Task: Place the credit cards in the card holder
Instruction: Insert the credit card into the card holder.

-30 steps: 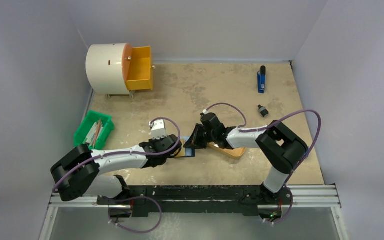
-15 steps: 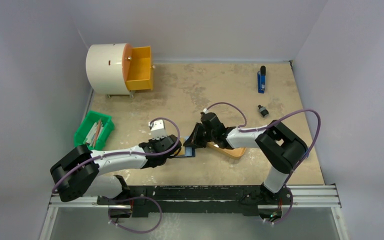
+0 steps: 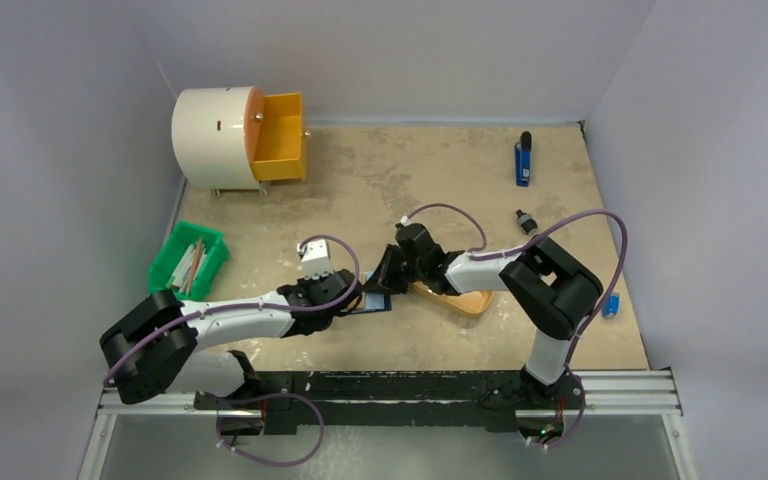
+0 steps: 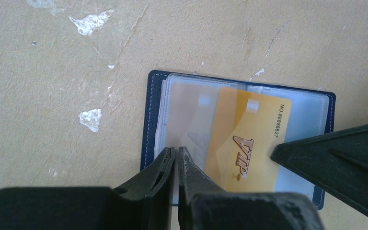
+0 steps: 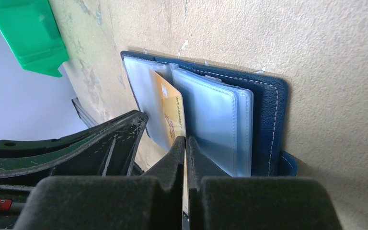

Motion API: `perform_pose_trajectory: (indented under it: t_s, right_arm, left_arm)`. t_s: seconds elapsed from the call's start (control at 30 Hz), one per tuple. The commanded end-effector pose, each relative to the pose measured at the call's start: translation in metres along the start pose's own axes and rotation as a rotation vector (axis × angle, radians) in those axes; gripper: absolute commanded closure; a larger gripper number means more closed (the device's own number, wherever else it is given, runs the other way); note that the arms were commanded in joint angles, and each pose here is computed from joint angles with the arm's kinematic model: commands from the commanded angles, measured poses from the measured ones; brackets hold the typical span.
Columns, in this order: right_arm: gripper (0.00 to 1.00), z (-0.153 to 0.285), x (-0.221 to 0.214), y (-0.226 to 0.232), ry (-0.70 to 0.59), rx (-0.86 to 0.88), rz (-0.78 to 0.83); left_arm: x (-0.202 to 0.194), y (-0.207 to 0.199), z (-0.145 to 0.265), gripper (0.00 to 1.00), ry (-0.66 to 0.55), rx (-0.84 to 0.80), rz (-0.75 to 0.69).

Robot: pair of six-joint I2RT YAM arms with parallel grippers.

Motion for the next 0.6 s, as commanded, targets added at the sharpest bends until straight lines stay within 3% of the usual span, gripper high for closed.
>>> perform_pose_trajectory:
  t_s: [0.0,0.3,0.57]
  right_arm:
    - [1.00,-0.002,-0.002,0.017,0.020,0.047,0.032]
    - [1.00,-0.003,-0.002,0.015,0.027,0.019,0.054]
    - [1.00,-0.008,-0.003,0.013,0.047,0.005,0.069]
  left_arm:
    - [0.006,0.000,0.005,0.93,-0.014,-0.009,0.030]
    - [0.030,0.017,0.018,0.88,-0.090,0.041,0.048]
    - [0.017,0.036,0.000,0.91,-0.030,0.129,0.056]
Point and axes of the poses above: each gripper's point midway between its finger pads, its own z axis back along the fingers, its own y axis along the line the jaws close on, x = y × z, the point moved 3 cm from there along z, back along the fingers, and after that the axes turned 10 degrees about -z, right-handed, at the moved point
